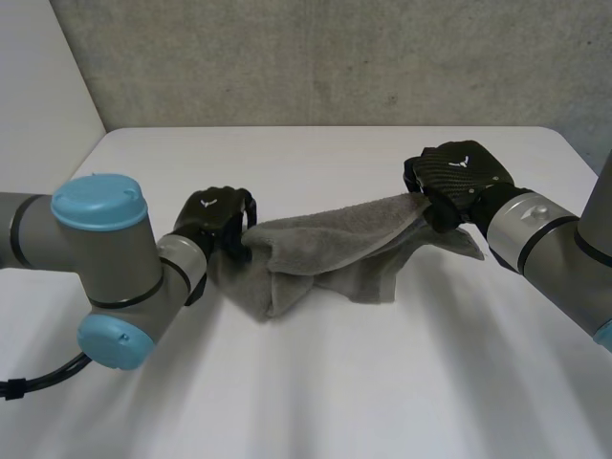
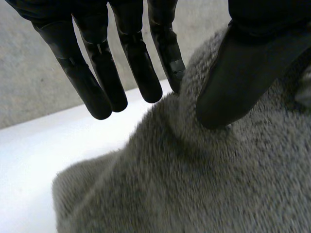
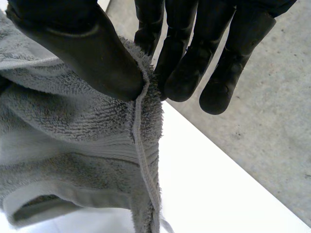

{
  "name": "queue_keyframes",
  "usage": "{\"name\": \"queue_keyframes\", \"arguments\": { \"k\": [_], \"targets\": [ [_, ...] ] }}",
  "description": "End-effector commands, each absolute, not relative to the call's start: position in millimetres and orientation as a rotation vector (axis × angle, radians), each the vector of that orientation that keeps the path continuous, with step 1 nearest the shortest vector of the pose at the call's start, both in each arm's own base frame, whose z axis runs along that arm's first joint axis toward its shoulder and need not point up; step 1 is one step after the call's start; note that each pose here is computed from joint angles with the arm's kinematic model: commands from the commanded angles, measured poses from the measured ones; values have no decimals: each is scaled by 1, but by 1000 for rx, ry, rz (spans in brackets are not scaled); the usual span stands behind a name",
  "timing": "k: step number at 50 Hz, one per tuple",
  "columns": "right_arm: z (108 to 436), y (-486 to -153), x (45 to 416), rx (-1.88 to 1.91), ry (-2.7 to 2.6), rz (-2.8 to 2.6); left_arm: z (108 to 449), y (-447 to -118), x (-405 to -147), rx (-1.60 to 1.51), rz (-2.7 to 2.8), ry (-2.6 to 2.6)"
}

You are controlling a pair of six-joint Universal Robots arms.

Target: Fold the towel.

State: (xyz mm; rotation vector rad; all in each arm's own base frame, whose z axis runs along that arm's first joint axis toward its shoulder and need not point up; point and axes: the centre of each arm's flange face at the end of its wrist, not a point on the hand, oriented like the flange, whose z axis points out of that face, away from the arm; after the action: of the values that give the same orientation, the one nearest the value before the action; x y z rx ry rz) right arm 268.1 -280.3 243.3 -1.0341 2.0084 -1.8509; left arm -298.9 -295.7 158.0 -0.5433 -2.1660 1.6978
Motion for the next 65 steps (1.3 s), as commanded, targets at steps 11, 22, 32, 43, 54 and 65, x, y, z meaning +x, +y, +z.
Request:
{"name": "queue_keyframes", "arguments": {
  "k": [11, 22, 32, 43, 54, 65],
  "targets": [
    [232, -313, 246, -1105, 2145, -1974, 143, -288, -299, -685, 1670, -2235],
    [253, -309, 251, -1105, 2066, -2037, 185, -296, -301, -692, 1792, -2140],
    [365, -277, 239, -1044, 1805, -2364, 335, -268, -271, -507, 2139, -1765],
    [348, -274, 241, -1375, 1979, -2172, 339, -283, -254, -534, 2047, -1891],
    [274, -294, 286, -1630, 2061, -1944, 218, -339, -272, -874, 1787, -2231],
    [355, -329, 309, -1017, 1497, -2789, 270, -390, -285, -765, 2343, -1810]
  ]
}}
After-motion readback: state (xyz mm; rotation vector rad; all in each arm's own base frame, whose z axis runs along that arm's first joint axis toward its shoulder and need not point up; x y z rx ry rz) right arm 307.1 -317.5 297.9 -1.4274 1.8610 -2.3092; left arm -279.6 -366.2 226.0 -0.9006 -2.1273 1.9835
